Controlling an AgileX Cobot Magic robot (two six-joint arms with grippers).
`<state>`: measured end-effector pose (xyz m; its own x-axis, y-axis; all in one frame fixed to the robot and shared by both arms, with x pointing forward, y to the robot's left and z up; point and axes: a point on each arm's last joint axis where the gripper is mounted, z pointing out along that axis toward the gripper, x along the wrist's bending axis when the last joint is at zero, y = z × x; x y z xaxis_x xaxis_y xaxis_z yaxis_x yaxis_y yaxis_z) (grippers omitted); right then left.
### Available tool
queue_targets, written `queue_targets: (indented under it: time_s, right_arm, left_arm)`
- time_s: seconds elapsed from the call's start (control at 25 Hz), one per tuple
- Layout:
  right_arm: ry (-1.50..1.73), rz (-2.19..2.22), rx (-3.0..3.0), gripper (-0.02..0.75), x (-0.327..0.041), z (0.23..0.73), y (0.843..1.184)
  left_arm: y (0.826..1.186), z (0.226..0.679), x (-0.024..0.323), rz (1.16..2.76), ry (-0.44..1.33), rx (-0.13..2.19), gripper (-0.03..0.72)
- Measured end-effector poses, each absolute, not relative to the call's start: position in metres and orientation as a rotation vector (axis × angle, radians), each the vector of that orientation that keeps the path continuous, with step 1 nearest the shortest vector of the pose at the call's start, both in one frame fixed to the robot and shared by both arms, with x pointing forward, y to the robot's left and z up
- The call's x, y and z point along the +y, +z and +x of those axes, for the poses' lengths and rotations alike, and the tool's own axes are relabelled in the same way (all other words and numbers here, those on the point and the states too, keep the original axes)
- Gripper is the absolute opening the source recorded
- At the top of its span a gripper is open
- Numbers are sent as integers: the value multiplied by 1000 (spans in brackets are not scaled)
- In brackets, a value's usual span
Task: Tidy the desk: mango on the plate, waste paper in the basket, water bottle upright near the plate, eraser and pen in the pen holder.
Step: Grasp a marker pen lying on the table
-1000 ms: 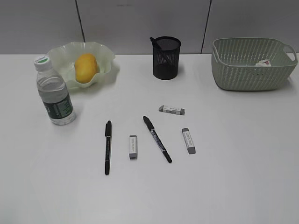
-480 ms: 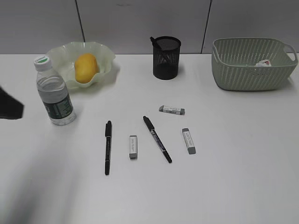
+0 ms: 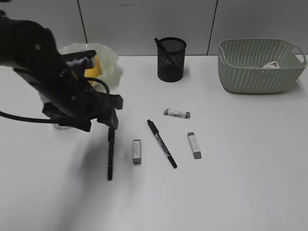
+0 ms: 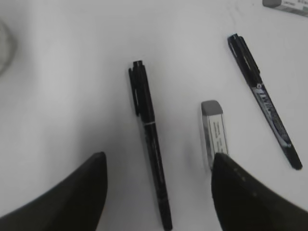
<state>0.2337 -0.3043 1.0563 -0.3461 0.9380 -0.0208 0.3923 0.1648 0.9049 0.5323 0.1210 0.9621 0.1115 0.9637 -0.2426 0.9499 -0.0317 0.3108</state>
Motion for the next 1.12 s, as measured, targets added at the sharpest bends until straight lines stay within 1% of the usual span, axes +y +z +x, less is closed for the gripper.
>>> queue_targets:
  time_s: [0.08,0.12,0.24,0.36,0.48,0.6,0.8,0.92,0.96,1.12]
  right_arm:
    - [1146,1260,1834,422,-304,234,1056]
    - [1146,1260,1834,422,-304,234,1056]
    - [1146,1260,1834,419,-304,234,1056]
    - [1146,1260,1834,420,-304,234,1056]
    - [1146,1260,1834,420,-304,234,1056]
    - [1145,1260,1834,420,-304,234,1056]
    - [1144,1260,1833,419,-304,234,1056]
    - [1144,1260,1833,417,-305,234,1056]
    - [1144,1260,1833,417,-305,234,1056]
    - [1144,1260,1833,416,-305,234,1056]
  left_arm:
    - [949,545,110,2005,39,1895,499]
    - [937,550,106,2019,38,1923,491]
    - [919,566,98,2051,58,1973,476]
    - [907,575,93,2095,80,2001,470]
    - [899,581,86,2103,95,2018,451]
    - [894,586,82,2125,111,2022,383]
    - [891,588,84,2197,154,2018,213]
    - [892,588,85,2216,173,2010,130]
    - [892,589,85,2218,176,2008,118]
    - [893,593,82,2176,195,1958,118]
